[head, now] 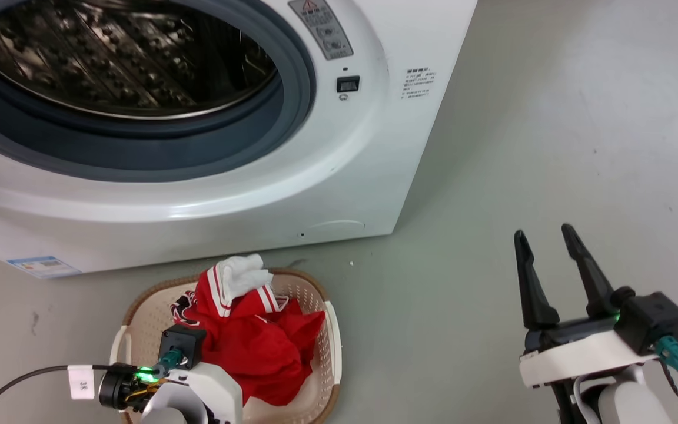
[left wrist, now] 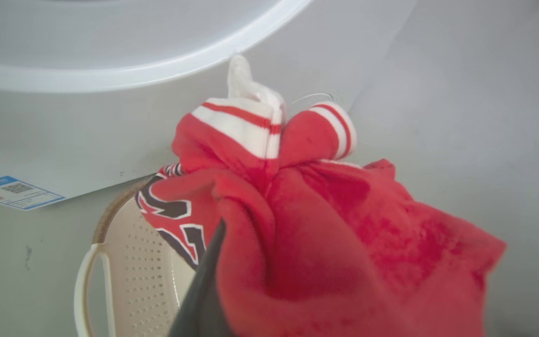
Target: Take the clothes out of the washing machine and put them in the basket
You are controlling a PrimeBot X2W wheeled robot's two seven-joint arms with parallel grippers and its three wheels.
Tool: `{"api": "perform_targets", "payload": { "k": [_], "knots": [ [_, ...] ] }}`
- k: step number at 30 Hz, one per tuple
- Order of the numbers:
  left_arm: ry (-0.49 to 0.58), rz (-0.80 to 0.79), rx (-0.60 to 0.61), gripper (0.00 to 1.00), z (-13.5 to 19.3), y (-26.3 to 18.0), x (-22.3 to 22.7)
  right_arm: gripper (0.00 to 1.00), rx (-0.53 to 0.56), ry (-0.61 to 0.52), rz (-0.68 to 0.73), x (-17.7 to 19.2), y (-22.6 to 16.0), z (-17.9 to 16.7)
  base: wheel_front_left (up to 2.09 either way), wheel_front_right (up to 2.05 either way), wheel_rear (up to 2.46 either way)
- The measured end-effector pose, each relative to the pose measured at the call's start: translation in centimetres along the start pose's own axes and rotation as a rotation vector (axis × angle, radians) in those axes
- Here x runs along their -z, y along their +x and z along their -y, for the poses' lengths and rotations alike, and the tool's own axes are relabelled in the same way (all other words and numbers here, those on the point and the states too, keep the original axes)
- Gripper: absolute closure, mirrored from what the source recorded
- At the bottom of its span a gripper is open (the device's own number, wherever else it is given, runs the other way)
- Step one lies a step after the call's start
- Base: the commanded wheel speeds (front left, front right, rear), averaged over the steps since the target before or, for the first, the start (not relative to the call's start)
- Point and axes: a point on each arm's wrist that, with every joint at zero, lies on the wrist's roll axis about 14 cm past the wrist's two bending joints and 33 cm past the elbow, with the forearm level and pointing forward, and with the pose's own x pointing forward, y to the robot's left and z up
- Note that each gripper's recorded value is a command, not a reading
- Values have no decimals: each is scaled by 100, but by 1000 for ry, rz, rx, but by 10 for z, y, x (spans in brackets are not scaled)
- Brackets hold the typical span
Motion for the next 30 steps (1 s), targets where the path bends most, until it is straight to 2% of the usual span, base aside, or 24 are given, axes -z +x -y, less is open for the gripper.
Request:
{"api": "perform_targets", "payload": {
  "k": [7,23,30],
  "knots": [
    [-10,-154,26,100,-3,28,42,0,23,-5,-22,13,25,12,0,0,0],
    [-46,-497,53,100,-13,80,142,0,77,-17,-125,73,67,40,0,0,0],
    [-36,-613,66,100,-12,87,175,0,78,-15,-159,97,80,44,0,0,0]
  ]
}}
